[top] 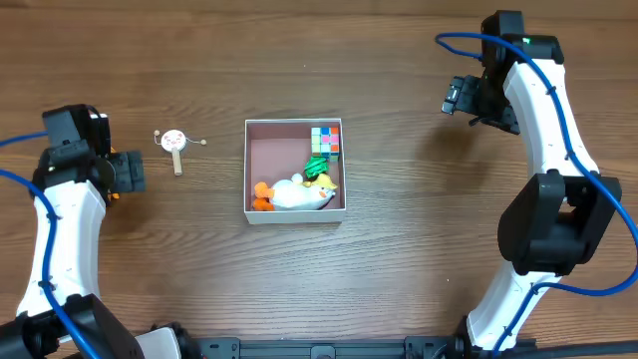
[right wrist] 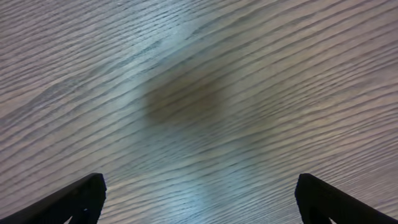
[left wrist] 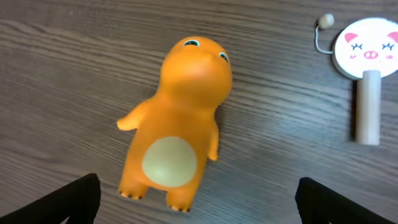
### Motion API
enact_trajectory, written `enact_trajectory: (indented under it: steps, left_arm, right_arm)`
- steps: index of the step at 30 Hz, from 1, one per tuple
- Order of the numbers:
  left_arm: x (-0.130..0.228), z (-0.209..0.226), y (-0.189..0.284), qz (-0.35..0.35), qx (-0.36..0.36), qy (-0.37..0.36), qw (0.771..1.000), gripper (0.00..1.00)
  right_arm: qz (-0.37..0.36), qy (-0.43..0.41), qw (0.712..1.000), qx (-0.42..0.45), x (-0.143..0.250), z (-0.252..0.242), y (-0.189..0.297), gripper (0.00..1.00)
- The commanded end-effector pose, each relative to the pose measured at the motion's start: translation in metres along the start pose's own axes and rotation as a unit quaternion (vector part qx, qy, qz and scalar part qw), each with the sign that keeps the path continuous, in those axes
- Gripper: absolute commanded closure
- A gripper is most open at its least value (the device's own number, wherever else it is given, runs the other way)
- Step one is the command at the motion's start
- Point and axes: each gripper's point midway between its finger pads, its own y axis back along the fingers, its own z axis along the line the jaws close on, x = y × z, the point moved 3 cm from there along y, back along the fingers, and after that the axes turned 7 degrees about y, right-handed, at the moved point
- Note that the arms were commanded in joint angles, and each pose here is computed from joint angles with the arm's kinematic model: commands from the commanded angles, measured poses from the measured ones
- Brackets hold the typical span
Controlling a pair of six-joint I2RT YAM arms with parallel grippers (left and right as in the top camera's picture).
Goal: Pack container
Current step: 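Move the left gripper to the orange dinosaur and grasp it, then carry the orange dinosaur over the box and release it inside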
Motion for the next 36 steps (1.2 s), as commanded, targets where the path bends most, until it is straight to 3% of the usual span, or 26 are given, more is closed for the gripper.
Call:
enact_trajectory:
  steps: [1, 4, 8, 13, 18, 19, 21, 23, 24, 26, 30, 33, 36]
  left_arm:
    - [-0.004, 0.011, 0.001, -0.001, 0.000, -0.022, 1.000, 0.00]
    - [0.002, 0.031, -0.002, 0.008, -0.007, 0.012, 1.000, 0.00]
    - [0.015, 0.041, -0.018, 0.034, 0.050, 0.055, 0.997, 0.00]
    - [0.023, 0.034, -0.050, 0.069, 0.057, 0.046, 0.995, 0.00]
    - [0.019, 0.032, -0.077, 0.060, 0.060, -0.018, 0.996, 0.00]
    - [0.015, 0.033, -0.078, 0.050, 0.058, -0.025, 0.997, 0.05]
    - [0.009, 0.034, -0.078, 0.037, 0.054, -0.025, 0.998, 0.35]
    - [0.008, 0.035, -0.078, 0.033, 0.053, -0.024, 0.998, 0.44]
    - [0.007, 0.034, -0.078, 0.033, 0.054, -0.024, 0.998, 0.58]
    - [0.007, 0.031, -0.078, 0.031, 0.063, -0.023, 0.997, 0.69]
    - [-0.033, 0.005, -0.053, -0.027, 0.121, -0.005, 0.992, 0.67]
    - [-0.086, -0.031, 0.002, -0.098, 0.174, -0.016, 0.980, 0.70]
    - [-0.111, -0.077, 0.063, -0.140, 0.224, -0.025, 0.964, 0.64]
  right_arm:
    - [-0.005, 0.002, 1.000, 0.006, -0.001, -0.001, 0.002, 0.00]
    - [-0.005, 0.002, 1.000, 0.006, -0.001, -0.001, 0.002, 0.00]
    - [-0.005, 0.002, 1.000, 0.006, -0.001, -0.001, 0.002, 0.00]
    - [-0.005, 0.002, 1.000, 0.006, -0.001, -0.001, 0.002, 0.00]
    - [-0.005, 0.002, 1.000, 0.006, -0.001, -0.001, 0.002, 0.00]
    - [-0.005, 0.002, 1.000, 0.006, -0.001, -0.001, 0.002, 0.00]
    - [-0.005, 0.002, 1.000, 0.006, -0.001, -0.001, 0.002, 0.00]
    - [-0.005, 0.002, 1.000, 0.006, -0.001, -0.001, 0.002, 0.00]
    - [-0.005, 0.002, 1.000, 0.006, -0.001, -0.001, 0.002, 0.00]
    - [-0.005, 0.002, 1.000, 0.006, -0.001, -0.001, 0.002, 0.00]
    - [-0.005, 0.002, 1.000, 0.006, -0.001, -0.001, 0.002, 0.00]
    - [-0.005, 0.002, 1.000, 0.006, -0.001, -0.001, 0.002, 0.00]
    - [-0.005, 0.002, 1.000, 0.006, -0.001, -0.001, 0.002, 0.00]
